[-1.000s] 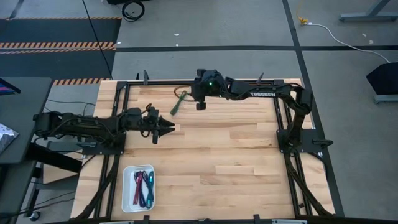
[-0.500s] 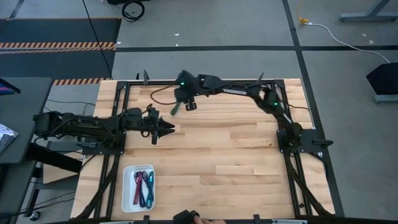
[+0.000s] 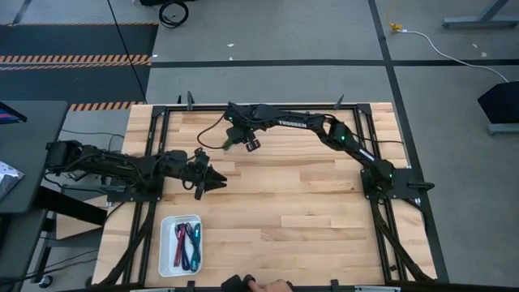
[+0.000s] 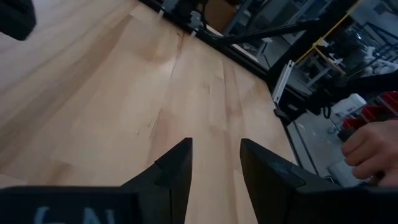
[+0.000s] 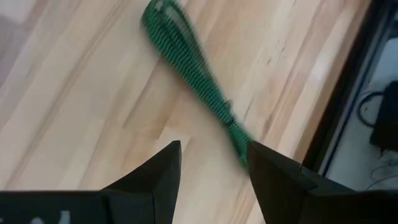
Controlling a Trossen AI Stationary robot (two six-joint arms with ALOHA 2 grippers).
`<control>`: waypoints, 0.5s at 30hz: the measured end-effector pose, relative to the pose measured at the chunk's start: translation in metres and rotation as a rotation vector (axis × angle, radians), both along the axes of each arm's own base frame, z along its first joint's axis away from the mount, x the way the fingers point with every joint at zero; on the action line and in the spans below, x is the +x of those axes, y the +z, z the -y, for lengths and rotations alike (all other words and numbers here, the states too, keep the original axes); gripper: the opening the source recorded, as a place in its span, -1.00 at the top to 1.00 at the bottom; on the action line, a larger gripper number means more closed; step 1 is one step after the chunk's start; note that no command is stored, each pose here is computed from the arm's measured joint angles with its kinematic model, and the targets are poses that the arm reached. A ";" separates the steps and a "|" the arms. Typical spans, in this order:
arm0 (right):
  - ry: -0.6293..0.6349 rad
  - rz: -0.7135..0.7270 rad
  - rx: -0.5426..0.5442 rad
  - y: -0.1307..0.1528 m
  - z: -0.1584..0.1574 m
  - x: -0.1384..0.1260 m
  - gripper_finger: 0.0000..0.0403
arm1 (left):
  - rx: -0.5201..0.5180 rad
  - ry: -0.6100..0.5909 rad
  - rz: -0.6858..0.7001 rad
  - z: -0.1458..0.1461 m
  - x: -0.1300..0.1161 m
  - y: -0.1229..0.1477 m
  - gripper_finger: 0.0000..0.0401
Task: Pick and place USB-C Cables
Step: Put the green charger cable into the bin
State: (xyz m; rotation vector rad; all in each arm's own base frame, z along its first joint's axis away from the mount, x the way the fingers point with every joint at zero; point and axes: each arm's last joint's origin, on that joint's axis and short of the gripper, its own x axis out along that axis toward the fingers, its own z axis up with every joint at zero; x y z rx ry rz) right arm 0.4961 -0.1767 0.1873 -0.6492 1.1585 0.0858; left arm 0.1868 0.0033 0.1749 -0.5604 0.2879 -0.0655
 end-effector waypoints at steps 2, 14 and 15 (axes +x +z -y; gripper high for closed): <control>0.007 0.023 -0.006 0.000 0.001 0.002 0.07 | -0.002 0.004 0.000 0.002 0.000 0.000 0.29; -0.028 0.162 0.010 0.006 -0.026 0.021 0.04 | -0.034 -0.030 0.043 0.014 0.001 0.005 0.29; -0.018 0.161 0.011 0.005 -0.030 0.022 0.04 | -0.041 -0.028 0.055 0.014 0.001 0.006 0.29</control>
